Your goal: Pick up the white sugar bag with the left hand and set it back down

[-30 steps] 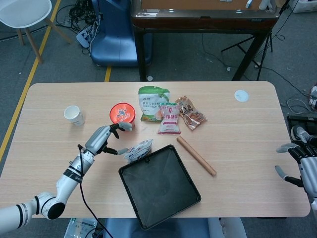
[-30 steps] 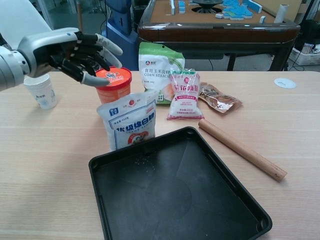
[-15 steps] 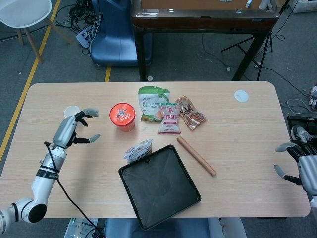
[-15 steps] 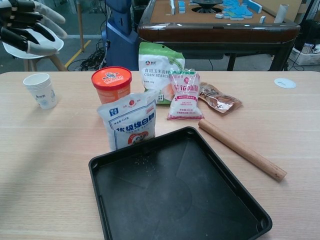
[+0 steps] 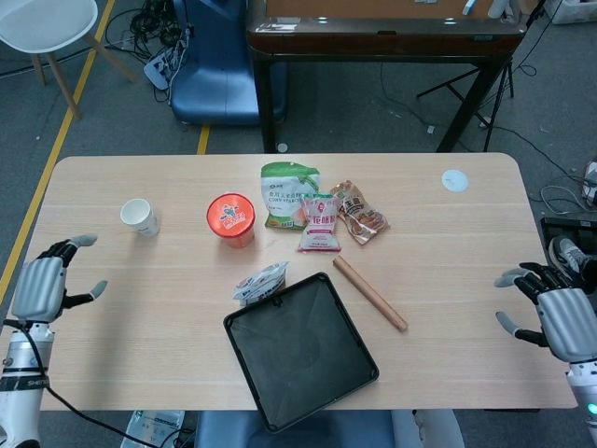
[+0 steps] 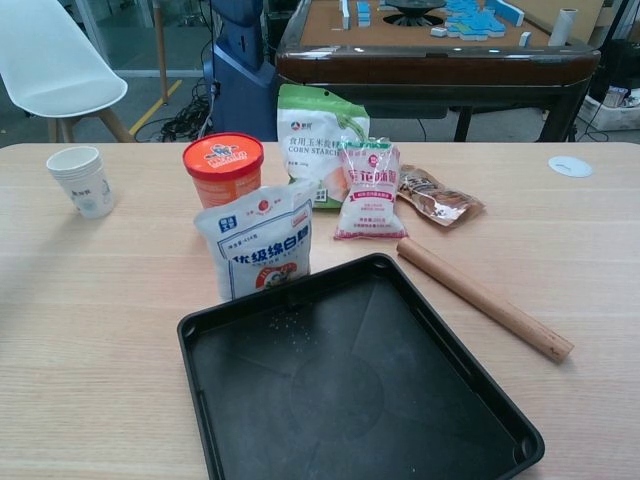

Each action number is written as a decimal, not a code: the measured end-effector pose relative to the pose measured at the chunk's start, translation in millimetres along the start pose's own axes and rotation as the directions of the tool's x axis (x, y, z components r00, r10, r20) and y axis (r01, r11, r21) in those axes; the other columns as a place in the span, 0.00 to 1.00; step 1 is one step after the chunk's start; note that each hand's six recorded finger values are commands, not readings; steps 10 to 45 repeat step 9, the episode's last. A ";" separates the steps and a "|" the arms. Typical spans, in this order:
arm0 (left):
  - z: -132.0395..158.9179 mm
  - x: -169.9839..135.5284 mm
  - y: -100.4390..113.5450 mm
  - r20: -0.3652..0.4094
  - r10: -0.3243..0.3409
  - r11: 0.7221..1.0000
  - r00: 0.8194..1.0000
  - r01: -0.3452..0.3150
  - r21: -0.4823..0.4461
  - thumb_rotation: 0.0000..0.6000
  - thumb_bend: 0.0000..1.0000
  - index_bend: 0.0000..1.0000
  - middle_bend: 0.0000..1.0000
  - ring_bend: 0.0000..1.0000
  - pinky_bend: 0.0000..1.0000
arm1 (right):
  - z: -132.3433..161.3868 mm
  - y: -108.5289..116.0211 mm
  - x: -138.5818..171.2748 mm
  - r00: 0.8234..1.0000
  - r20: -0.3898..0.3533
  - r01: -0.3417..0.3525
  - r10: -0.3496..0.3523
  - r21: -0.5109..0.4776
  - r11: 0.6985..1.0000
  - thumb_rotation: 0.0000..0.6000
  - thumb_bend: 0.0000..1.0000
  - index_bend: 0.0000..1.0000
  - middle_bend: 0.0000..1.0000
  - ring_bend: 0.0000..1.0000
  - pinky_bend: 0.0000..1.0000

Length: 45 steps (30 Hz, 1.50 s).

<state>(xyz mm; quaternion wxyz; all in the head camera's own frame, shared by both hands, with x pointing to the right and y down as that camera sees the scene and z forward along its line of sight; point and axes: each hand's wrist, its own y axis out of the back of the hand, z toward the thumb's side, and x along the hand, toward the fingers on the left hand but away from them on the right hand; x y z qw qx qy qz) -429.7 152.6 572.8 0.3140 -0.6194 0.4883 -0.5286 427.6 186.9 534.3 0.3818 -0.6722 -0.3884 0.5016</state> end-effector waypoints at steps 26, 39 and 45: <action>-30.5 -71.4 12.5 -0.083 0.048 0.995 0.995 -0.040 0.094 1.00 0.18 0.25 0.29 0.26 0.31 | 12.5 -6.8 -3.8 0.999 -0.050 -0.021 0.020 -0.011 1.000 1.00 0.26 0.39 0.36 0.22 0.23; -30.5 -71.4 12.5 -0.083 0.048 0.995 0.995 -0.040 0.094 1.00 0.18 0.25 0.29 0.26 0.31 | 12.5 -6.8 -3.8 0.999 -0.050 -0.021 0.020 -0.011 1.000 1.00 0.26 0.39 0.36 0.22 0.23; -30.5 -71.4 12.5 -0.083 0.048 0.995 0.995 -0.040 0.094 1.00 0.18 0.25 0.29 0.26 0.31 | 12.5 -6.8 -3.8 0.999 -0.050 -0.021 0.020 -0.011 1.000 1.00 0.26 0.39 0.36 0.22 0.23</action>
